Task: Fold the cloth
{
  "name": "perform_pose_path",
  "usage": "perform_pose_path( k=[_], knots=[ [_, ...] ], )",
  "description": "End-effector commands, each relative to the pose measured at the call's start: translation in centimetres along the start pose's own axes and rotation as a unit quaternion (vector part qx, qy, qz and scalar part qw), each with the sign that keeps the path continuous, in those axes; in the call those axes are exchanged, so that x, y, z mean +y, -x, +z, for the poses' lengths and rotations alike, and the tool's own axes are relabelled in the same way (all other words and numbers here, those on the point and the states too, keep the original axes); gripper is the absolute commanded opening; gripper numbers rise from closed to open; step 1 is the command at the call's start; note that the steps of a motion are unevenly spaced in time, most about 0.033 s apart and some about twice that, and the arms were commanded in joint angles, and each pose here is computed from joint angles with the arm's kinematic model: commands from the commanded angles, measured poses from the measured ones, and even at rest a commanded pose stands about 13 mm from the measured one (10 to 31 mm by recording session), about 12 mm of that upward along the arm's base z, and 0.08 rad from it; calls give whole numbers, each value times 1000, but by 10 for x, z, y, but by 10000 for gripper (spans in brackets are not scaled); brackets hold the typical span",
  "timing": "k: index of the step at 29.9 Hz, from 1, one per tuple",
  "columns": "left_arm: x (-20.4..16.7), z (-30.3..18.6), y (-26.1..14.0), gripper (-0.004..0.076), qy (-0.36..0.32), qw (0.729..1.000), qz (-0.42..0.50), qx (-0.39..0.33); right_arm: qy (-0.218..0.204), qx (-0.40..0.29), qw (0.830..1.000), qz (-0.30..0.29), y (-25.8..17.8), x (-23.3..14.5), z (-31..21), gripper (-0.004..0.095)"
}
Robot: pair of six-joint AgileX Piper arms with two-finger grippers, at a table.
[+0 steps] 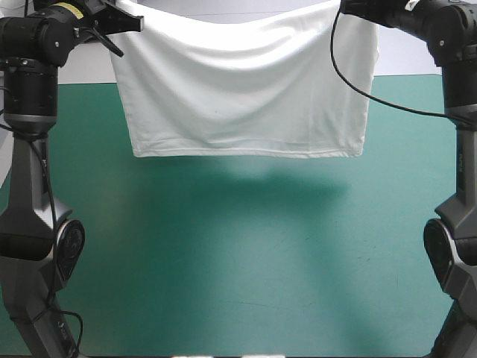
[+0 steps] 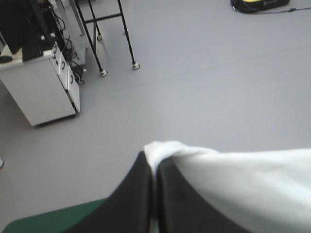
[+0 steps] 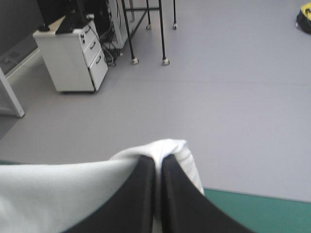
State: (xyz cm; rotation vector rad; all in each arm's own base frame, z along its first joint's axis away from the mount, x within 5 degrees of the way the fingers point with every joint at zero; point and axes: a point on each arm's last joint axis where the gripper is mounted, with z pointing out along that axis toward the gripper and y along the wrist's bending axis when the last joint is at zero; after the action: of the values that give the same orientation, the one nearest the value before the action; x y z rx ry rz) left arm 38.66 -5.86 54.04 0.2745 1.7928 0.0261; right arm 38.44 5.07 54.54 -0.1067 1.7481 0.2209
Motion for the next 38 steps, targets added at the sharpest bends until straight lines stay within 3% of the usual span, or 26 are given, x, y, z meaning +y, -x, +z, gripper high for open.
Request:
perform_pose_path(
  k=[1, 4, 8, 13, 17, 20, 24, 29, 38],
  knots=[
    [9, -12, 26, -9, 24, 992, 13, -124, -7, -166, 986, -9, 34, -3, -11, -18],
    [15, 1, 24, -9, 38, 988, 15, -149, -14, -227, 974, -9, 40, -9, -6, -18],
    [23, 5, 24, -9, 51, 985, 10, -166, -15, -228, 974, -6, 38, -10, -3, -18],
    [18, 23, 8, -9, 16, 993, -10, -113, -14, -101, 995, -4, 10, -13, 19, -19],
    [8, 54, -26, -9, -28, 999, -24, 0, -12, 47, 999, 5, -37, -18, 56, -19],
    [2, 81, -60, -9, -48, 993, -24, 102, -4, 164, 986, 30, -82, -22, 88, -19],
    [-6, 110, -107, -9, -75, 969, -24, 233, 8, 308, 950, 48, -146, -26, 125, -19],
    [-11, 122, -130, -9, -87, 953, -42, 287, 38, 361, 929, 75, -175, -20, 132, -18],
    [-19, 88, -178, -9, -101, 904, -34, 414, 12, 456, 890, 5, -203, -2, 80, -18]
  ],
)
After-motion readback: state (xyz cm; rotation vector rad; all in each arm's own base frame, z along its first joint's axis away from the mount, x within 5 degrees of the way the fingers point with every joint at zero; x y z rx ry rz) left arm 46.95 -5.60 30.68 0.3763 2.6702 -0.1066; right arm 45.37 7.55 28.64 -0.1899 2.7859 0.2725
